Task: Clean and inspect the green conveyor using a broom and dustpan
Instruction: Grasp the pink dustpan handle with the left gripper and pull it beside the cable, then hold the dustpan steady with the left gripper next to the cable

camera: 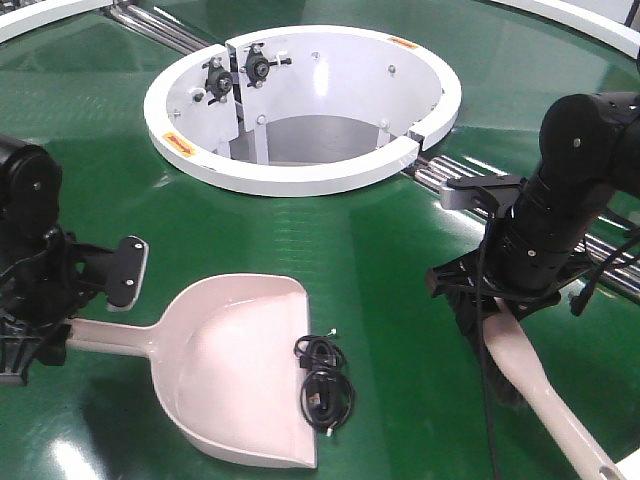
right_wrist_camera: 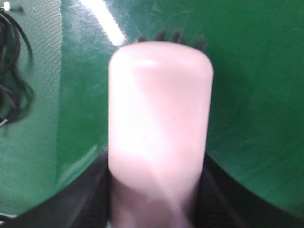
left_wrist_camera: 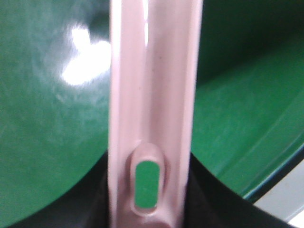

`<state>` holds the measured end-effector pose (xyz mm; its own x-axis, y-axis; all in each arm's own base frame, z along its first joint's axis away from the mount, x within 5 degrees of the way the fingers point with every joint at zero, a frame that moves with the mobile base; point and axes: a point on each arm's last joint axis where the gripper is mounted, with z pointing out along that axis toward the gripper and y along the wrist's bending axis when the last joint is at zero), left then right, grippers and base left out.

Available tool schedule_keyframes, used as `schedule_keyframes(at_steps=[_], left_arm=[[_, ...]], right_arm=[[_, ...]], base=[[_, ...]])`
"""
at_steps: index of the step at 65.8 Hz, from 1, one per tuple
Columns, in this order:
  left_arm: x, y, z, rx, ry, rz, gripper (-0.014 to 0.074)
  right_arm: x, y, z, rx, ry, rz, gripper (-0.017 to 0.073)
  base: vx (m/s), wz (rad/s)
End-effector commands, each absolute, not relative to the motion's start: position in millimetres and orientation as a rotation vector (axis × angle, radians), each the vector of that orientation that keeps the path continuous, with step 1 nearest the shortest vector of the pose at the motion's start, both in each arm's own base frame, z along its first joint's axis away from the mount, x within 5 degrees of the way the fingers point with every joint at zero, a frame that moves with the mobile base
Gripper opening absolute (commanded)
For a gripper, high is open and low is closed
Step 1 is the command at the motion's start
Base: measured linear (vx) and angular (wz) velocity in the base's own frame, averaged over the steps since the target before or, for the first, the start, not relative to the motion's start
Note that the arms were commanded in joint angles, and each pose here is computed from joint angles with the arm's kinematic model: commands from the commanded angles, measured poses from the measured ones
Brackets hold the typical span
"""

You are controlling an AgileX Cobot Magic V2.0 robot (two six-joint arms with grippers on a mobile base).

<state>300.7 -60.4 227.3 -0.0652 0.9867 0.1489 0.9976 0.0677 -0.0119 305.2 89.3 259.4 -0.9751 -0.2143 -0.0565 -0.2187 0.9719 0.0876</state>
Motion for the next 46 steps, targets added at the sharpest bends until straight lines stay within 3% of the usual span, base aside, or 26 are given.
schedule_keyframes(at_steps=[1, 46], left_arm=[[296.3, -70.8, 241.2, -2.096, -2.221, -0.123, -0.0024], [295.2, -76.4, 240.8, -2.108, -2.235, -0.086, -0.0024]], right_arm=[[298.5, 86.5, 279.6, -0.335, 3.052, 0.161, -0.0006], [298.5, 86.5, 279.6, -0.335, 3.052, 0.161, -0.0006]], base=[[0.00, 0.00], [0.00, 0.00]])
